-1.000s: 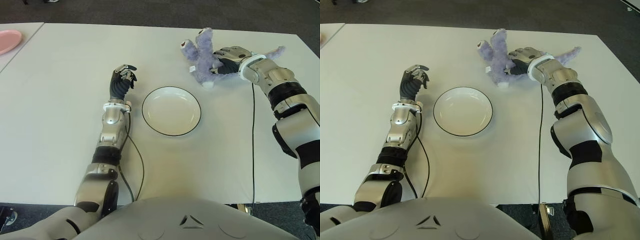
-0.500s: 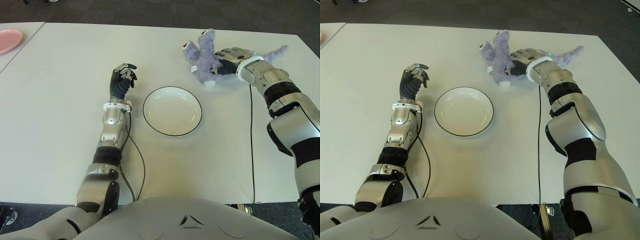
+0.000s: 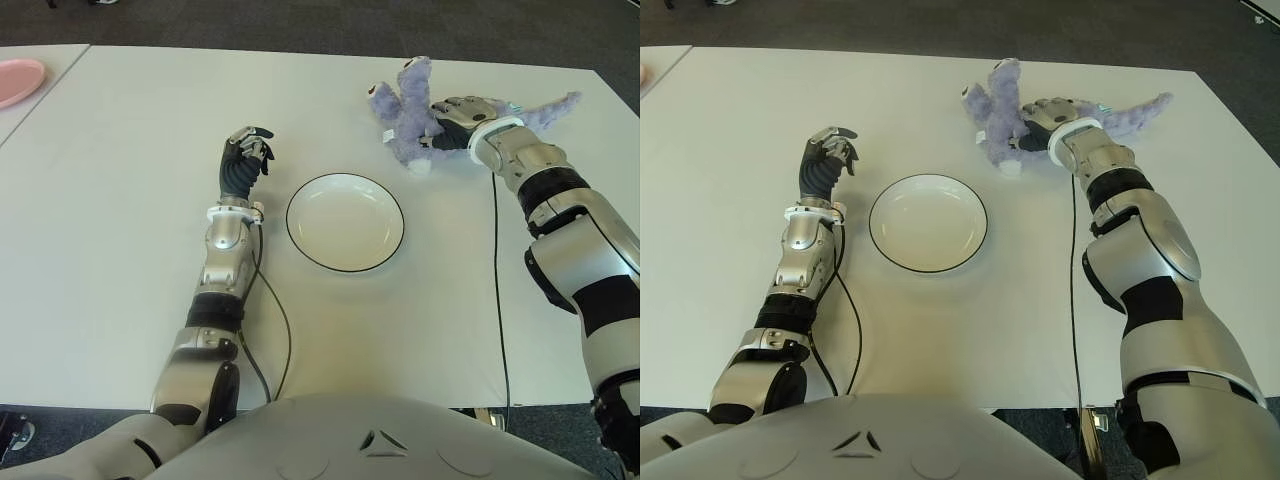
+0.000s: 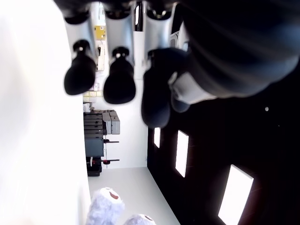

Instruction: Put the doll into the plate.

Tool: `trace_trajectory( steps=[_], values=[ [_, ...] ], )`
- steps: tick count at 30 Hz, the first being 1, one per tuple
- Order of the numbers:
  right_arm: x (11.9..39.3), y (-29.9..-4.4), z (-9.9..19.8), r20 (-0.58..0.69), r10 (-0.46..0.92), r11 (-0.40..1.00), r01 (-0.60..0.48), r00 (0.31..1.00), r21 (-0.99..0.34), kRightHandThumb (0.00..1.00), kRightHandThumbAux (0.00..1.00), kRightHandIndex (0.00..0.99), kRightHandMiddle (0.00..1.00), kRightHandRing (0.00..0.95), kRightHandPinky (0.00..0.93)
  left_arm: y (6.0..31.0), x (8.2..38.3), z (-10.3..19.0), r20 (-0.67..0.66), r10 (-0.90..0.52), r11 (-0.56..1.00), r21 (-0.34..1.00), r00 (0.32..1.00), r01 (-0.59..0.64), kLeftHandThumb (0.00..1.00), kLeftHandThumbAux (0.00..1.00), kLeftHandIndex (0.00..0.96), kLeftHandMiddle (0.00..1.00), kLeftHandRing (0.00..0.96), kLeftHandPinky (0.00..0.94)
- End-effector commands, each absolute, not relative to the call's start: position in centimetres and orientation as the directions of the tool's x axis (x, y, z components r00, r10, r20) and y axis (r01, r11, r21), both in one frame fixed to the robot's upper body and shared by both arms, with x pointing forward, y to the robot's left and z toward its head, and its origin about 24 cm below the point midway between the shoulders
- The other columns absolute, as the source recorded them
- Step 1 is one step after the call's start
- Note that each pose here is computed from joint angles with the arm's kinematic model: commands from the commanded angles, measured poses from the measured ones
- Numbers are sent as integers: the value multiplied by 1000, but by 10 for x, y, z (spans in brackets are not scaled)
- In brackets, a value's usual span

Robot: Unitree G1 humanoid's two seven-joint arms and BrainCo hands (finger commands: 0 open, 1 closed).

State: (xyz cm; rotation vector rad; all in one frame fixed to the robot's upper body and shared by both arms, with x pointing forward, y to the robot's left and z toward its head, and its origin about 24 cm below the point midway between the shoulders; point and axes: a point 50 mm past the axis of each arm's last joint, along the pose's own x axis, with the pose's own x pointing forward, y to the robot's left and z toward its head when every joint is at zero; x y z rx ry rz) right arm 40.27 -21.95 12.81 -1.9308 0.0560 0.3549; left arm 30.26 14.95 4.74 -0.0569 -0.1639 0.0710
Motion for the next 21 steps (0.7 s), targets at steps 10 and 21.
trace_trajectory(
  steps=[10,21],
  values=[
    [381,-246,88,-217,76,-196,-199,973,-960,959,585,379,345,459,559,159,266,-9,-59,161,983,-80,985,-165,716,699,445,750,766,737],
    [379,-244,83,-71,11,35,-72,997,-997,999,667,420,458,441,470,159,267,-8,-59,174,980,-89,983,-179,717,699,445,733,751,733]
  ],
)
